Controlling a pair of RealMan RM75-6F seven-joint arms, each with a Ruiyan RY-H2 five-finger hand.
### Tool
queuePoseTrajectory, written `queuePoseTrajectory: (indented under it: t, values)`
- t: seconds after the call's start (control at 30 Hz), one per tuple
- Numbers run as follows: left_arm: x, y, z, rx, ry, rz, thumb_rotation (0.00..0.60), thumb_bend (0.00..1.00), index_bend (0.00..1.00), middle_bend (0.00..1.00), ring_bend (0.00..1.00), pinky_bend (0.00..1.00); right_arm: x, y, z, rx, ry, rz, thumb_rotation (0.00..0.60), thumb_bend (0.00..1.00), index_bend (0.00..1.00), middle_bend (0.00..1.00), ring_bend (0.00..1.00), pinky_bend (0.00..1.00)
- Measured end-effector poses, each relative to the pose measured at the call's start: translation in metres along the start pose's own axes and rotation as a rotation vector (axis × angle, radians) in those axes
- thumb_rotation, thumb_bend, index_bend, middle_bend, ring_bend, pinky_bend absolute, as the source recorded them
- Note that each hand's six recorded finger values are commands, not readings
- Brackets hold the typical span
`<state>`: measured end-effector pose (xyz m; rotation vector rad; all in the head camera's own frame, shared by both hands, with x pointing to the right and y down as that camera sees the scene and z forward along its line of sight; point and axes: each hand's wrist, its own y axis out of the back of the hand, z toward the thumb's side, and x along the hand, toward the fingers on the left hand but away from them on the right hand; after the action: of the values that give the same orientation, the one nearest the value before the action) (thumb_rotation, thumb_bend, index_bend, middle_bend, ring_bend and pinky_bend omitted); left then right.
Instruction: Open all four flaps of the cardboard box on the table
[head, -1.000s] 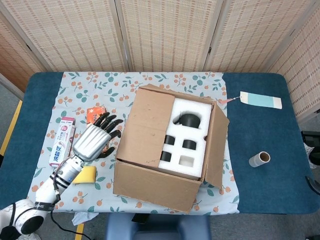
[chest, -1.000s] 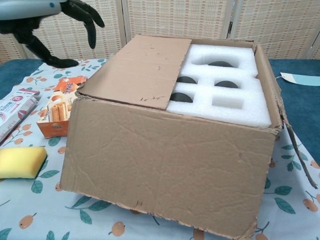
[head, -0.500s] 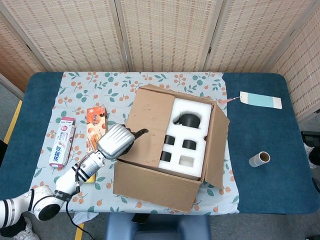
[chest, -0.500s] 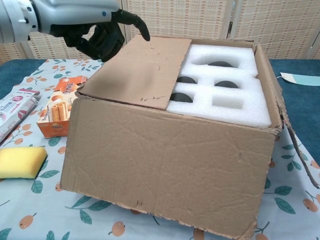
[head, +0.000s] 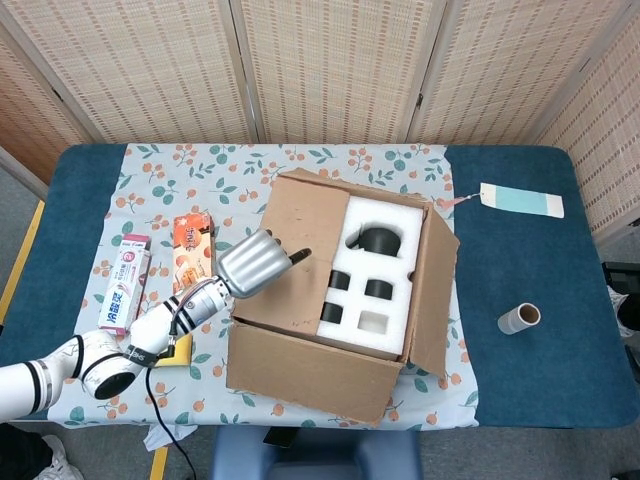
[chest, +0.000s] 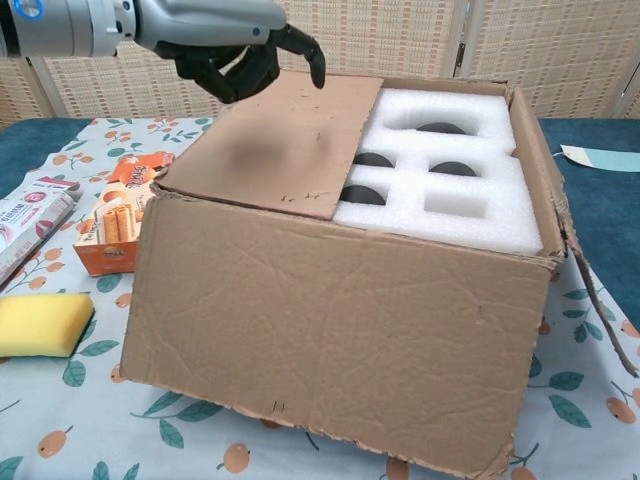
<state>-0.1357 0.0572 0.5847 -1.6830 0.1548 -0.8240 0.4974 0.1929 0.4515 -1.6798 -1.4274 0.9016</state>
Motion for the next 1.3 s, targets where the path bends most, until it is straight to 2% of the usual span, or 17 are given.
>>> queuePoseTrajectory:
  t: [0.17, 0.27, 0.37, 0.7, 1.0, 1.3]
  values:
    - [0.012, 0.007, 0.011, -0.037, -0.044, 0.003, 0.600, 0.98, 0.37, 0.59, 0.52, 0.49, -0.004, -0.001, 0.000, -0.007, 0.000, -0.001, 0.328, 0.35, 0.34, 0.00, 0.00, 0.00]
    - [0.023, 0.011, 0.021, -0.051, -0.076, 0.002, 0.600, 0.98, 0.42, 0.47, 0.39, 0.32, -0.003, 0.001, 0.002, -0.028, 0.017, -0.006, 0.329, 0.35, 0.34, 0.00, 0.00, 0.00]
    - [0.034, 0.013, 0.032, -0.055, -0.106, 0.000, 0.600, 0.98, 0.43, 0.41, 0.31, 0.23, -0.001, 0.005, 0.004, -0.055, 0.033, -0.016, 0.327, 0.35, 0.34, 0.00, 0.00, 0.00]
    - [0.064, 0.008, 0.046, -0.043, -0.125, -0.015, 0.600, 0.98, 0.44, 0.39, 0.28, 0.19, 0.011, 0.027, 0.003, -0.109, 0.072, -0.085, 0.327, 0.35, 0.34, 0.00, 0.00, 0.00]
    - [0.074, 0.012, 0.049, -0.057, -0.115, -0.010, 0.600, 0.98, 0.45, 0.38, 0.25, 0.16, 0.009, 0.026, -0.001, -0.128, 0.073, -0.057, 0.330, 0.35, 0.34, 0.00, 0.00, 0.00]
    - [0.075, 0.005, 0.061, 0.033, -0.122, 0.006, 0.600, 0.98, 0.47, 0.37, 0.23, 0.14, 0.012, 0.026, 0.002, -0.129, 0.086, -0.049, 0.327, 0.35, 0.34, 0.00, 0.00, 0.00]
